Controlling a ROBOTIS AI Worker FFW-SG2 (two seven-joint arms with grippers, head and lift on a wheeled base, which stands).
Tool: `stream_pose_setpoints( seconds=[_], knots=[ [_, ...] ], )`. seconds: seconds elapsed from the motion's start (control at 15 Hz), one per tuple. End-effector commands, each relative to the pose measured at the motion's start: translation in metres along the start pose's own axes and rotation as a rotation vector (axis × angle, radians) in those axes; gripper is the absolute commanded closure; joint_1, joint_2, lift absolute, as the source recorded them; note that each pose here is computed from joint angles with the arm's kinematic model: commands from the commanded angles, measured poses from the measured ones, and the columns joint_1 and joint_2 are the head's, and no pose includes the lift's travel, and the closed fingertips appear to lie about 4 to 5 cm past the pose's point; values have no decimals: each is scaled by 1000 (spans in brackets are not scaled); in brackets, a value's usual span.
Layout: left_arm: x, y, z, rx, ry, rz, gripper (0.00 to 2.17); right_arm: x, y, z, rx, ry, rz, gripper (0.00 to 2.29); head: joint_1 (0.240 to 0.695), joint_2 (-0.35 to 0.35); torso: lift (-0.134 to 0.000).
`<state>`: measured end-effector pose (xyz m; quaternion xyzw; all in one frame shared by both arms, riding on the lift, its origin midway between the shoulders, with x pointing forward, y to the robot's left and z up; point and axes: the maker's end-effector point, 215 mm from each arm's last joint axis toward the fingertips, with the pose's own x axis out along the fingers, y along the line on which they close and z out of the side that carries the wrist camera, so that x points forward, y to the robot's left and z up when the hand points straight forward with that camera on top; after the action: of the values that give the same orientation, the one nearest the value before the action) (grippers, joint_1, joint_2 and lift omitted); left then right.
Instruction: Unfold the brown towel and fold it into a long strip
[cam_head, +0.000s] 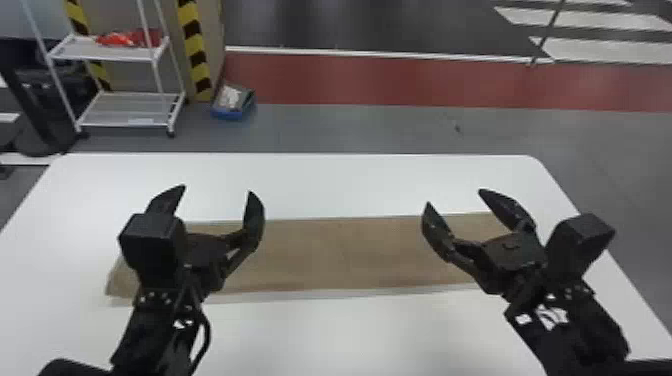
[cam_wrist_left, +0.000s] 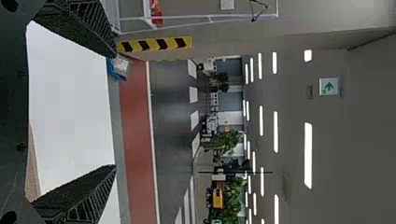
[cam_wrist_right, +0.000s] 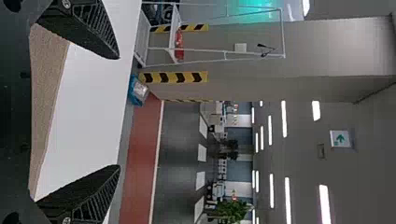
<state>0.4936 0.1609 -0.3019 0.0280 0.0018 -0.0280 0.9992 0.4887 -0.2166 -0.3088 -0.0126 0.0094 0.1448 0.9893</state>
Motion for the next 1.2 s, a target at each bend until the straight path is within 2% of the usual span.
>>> stream_pose_setpoints(
  seconds=[0.0,0.13,0.53,0.87,1.13],
  knots=[
    [-9,9,7,0,-57,21,39,-18,8,5,-10,-40,-1,53,695,-64,-123],
    [-17,30,6,10,-72,57,39,-32,6,-1,4,-28,-10,53,695,-54,-123],
    [-29,99,-1,17,-50,130,33,-65,-20,-5,79,-39,-52,63,695,-14,-123],
    [-33,94,6,7,-58,119,53,-62,-20,-4,87,-39,-53,66,695,12,-123],
    [-32,82,7,0,-53,96,70,-61,-22,-7,89,-34,-58,66,695,-4,-123]
  ],
)
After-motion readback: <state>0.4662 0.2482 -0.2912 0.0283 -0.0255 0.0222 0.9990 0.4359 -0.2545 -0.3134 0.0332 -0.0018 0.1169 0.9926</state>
